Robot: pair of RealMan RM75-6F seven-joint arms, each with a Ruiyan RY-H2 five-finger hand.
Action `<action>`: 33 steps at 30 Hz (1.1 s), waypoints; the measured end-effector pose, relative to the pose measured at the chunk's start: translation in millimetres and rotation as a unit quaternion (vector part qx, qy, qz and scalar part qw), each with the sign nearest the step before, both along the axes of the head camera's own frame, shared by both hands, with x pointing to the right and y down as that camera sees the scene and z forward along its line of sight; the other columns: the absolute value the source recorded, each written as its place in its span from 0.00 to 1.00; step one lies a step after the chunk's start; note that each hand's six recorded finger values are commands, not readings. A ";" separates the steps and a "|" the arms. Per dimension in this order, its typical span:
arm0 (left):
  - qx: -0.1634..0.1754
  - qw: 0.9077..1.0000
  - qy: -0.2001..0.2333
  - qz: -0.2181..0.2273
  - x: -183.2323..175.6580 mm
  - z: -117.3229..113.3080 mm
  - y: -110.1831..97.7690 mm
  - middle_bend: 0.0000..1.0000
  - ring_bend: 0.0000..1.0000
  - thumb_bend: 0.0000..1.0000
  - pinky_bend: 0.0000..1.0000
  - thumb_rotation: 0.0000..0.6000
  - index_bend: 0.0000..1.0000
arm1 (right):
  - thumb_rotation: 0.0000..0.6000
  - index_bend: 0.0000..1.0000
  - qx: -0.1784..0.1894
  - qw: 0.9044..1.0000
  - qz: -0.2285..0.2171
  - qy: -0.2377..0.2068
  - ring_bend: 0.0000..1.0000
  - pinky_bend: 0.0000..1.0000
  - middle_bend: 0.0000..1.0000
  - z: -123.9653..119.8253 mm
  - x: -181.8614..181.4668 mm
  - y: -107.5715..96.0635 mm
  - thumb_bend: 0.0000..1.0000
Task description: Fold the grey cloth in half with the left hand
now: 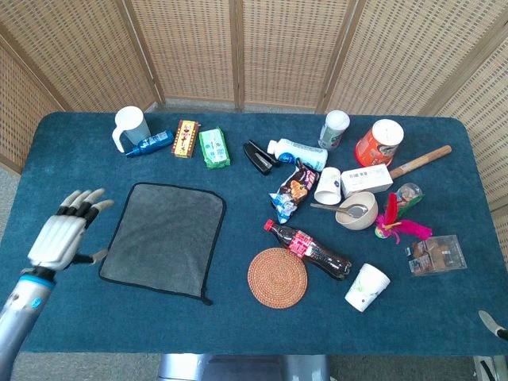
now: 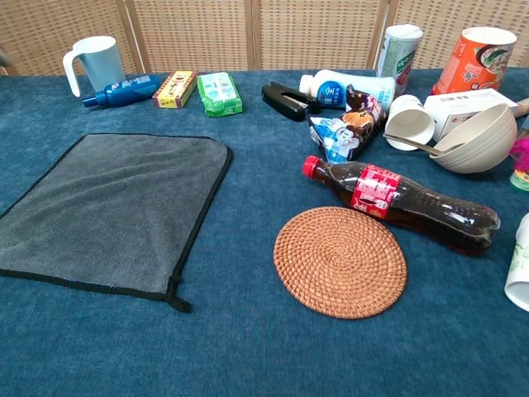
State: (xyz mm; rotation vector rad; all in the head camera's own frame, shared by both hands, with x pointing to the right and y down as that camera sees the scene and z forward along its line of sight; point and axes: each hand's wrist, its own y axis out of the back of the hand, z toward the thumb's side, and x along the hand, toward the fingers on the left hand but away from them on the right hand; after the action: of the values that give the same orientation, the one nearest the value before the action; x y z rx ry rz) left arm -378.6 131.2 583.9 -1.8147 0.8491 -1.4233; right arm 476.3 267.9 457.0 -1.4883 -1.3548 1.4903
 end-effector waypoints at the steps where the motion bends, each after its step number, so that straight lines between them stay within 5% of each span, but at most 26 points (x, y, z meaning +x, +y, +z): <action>1: -0.002 1.000 -0.001 0.004 6.0 3.6 -5.7 0.00 0.00 0.24 0.00 1.00 0.19 | 1.00 0.00 -0.001 1.000 0.002 -0.001 0.00 0.00 0.00 0.8 1.0 -0.5 0.00; 20: -0.052 0.996 -0.056 0.052 87.4 87.7 -94.3 0.00 0.00 0.24 0.00 1.00 0.25 | 1.00 0.00 -0.005 0.999 0.043 0.002 0.00 0.00 0.00 4.9 24.0 -8.8 0.00; 33: -0.081 0.987 -0.110 0.079 102.0 123.5 -107.1 0.00 0.00 0.24 0.00 1.00 0.27 | 1.00 0.00 -0.008 0.999 0.052 0.010 0.00 0.00 0.00 6.6 29.5 -8.6 0.00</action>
State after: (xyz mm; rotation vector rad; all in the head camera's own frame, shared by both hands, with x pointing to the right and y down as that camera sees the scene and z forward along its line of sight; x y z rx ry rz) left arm -276.6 24.1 707.4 -1.7571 0.4787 -1.5898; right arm 505.9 259.4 463.6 -1.4284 -1.4319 1.5787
